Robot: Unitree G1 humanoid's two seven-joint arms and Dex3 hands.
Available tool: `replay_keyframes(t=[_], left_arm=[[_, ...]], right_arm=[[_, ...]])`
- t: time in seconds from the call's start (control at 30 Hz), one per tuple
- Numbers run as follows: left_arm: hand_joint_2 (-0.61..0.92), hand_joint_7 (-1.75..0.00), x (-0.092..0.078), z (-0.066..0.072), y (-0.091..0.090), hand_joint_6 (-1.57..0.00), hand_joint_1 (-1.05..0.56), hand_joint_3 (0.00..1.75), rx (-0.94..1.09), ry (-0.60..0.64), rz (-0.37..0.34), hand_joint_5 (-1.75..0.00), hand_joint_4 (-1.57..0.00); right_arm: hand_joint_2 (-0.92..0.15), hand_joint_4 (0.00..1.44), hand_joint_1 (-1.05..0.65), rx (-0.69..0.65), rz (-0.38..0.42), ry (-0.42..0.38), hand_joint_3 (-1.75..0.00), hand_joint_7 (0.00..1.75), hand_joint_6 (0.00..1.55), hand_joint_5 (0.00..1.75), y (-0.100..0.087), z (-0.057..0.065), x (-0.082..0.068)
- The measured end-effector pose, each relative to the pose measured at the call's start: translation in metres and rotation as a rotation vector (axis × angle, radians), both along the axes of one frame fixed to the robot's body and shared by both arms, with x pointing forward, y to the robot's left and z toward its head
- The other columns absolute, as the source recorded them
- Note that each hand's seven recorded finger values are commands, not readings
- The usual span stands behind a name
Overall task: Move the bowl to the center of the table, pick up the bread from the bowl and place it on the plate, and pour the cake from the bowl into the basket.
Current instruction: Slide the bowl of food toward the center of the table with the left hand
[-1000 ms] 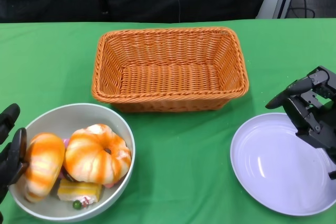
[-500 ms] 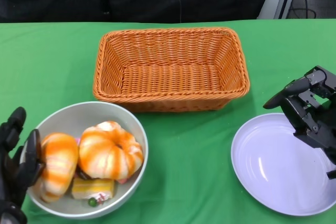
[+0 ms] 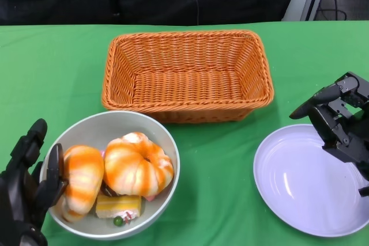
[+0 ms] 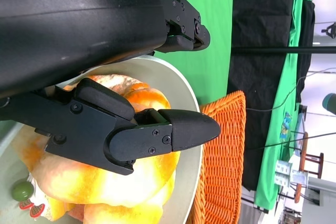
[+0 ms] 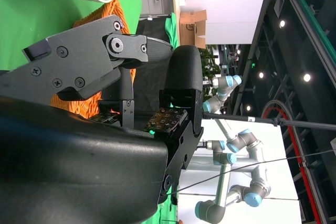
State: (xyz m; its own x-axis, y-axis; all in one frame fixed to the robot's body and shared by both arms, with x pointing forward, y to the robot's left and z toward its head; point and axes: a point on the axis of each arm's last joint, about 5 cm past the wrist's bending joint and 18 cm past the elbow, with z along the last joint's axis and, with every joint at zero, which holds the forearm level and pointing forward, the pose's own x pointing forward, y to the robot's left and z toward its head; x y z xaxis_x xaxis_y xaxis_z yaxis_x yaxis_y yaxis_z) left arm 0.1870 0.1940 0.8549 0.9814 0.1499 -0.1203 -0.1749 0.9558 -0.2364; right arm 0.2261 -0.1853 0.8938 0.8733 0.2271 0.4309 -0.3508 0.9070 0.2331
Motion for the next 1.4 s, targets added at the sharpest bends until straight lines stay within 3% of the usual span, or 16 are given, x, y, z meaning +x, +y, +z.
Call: replay_keyframes(t=[0.23, 0.5, 1.03, 1.4], left_arm=[[0.92, -0.01, -0.002, 0.0, -0.005, -0.24, -0.76, 0.59, -0.019, 0.0, -0.022, -0.01, -0.29], [0.92, 0.0, -0.01, 0.001, -0.02, -0.22, -0.76, 0.58, -0.068, -0.007, -0.138, 0.0, -0.26], [0.92, 0.0, -0.009, 0.002, -0.028, -0.22, -0.77, 0.57, -0.062, -0.003, -0.183, -0.01, -0.27], [0.92, -0.02, -0.006, 0.005, -0.042, -0.29, -0.76, 0.53, -0.078, -0.022, -0.254, -0.02, -0.31]], right_arm=[[-0.71, 0.71, -0.25, -0.002, 0.002, -0.004, -0.56, 1.1, 0.72, 1.45, 0.0, 0.0, 0.0], [-0.7, 0.71, -0.26, -0.005, 0.0, -0.003, -0.58, 1.1, 0.73, 1.44, 0.001, 0.0, 0.0], [-0.71, 0.71, -0.26, -0.007, 0.007, -0.003, -0.57, 1.1, 0.72, 1.43, 0.002, 0.0, 0.0], [-0.74, 0.71, -0.27, -0.01, 0.007, -0.014, -0.5, 1.09, 0.73, 1.42, 0.002, 0.0, 0.0]])
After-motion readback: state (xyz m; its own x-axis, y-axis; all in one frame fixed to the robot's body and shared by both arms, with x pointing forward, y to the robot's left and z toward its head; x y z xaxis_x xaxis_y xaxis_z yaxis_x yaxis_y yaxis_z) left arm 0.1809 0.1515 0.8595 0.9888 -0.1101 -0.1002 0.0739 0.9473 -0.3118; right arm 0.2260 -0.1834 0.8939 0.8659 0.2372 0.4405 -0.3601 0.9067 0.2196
